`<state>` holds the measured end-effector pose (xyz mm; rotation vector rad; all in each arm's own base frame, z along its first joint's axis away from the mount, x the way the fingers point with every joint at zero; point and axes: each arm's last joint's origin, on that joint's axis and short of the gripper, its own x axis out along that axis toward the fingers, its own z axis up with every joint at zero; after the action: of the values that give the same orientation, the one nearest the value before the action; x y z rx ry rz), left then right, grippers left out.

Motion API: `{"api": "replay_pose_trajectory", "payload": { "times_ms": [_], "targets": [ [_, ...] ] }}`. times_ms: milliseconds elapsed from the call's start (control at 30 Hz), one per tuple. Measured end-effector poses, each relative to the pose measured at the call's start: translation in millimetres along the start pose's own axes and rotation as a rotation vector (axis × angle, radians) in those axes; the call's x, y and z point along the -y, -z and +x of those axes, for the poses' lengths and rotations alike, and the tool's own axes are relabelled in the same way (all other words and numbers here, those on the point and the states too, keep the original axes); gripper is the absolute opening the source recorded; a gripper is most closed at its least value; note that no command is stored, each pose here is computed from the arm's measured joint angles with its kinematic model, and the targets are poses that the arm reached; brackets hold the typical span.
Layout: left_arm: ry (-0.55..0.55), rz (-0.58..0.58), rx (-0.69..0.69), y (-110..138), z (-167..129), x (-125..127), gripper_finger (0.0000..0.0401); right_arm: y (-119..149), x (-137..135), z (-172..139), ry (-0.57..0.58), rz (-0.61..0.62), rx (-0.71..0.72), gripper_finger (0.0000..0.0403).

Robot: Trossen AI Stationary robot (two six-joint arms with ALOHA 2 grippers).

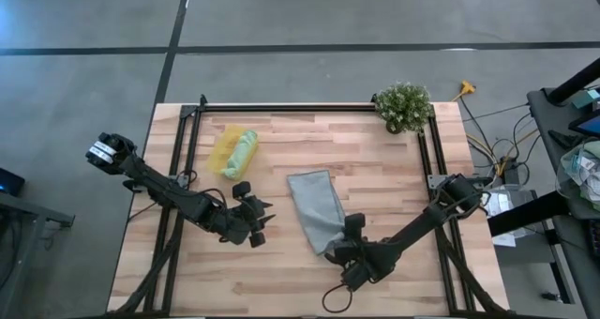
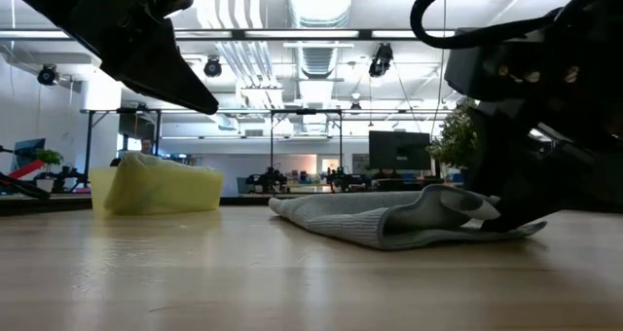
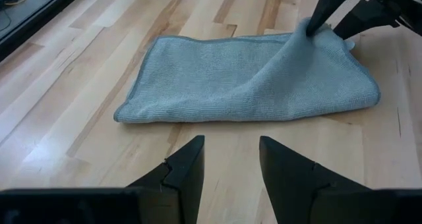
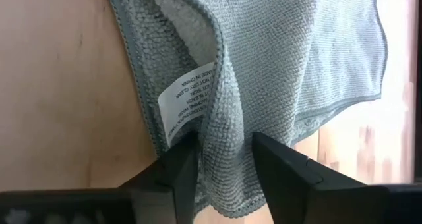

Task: Roll microfiber towels into tight, uniform cylinder then place into a basket
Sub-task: Fold the gray towel

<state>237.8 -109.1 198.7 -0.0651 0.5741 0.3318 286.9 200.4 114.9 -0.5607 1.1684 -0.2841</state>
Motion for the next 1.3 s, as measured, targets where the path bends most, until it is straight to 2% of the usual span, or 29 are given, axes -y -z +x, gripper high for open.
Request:
{"api": "replay_pose_trajectory", "payload": {
  "times_ms": [500,600,733,967,1167,1300],
  "targets": [
    [0.011,-0.02,0.022,-2,0,1,0.013,1,0,0,0.016,-0.008,-0.001,0.0148],
    [0.016,-0.037,0.051,-4,1,2,0.013,2,-1,-1,0.015,-0.012,0.001,0.0148],
    [-0.035,0.002,0.125,-7,8,6,0.013,4,-4,-4,0.011,-0.027,0.003,0.0148],
    [-0.07,0.086,0.248,-14,44,14,0.013,7,-6,-8,0.015,-0.052,-0.006,0.0148],
    [-0.152,-0.007,0.308,-20,87,4,0.013,6,-7,-8,0.005,-0.041,0.007,0.0148],
    [-0.189,-0.005,0.278,-20,115,-5,0.013,5,-10,-11,-0.028,-0.066,0.022,0.0148]
  ]
}}
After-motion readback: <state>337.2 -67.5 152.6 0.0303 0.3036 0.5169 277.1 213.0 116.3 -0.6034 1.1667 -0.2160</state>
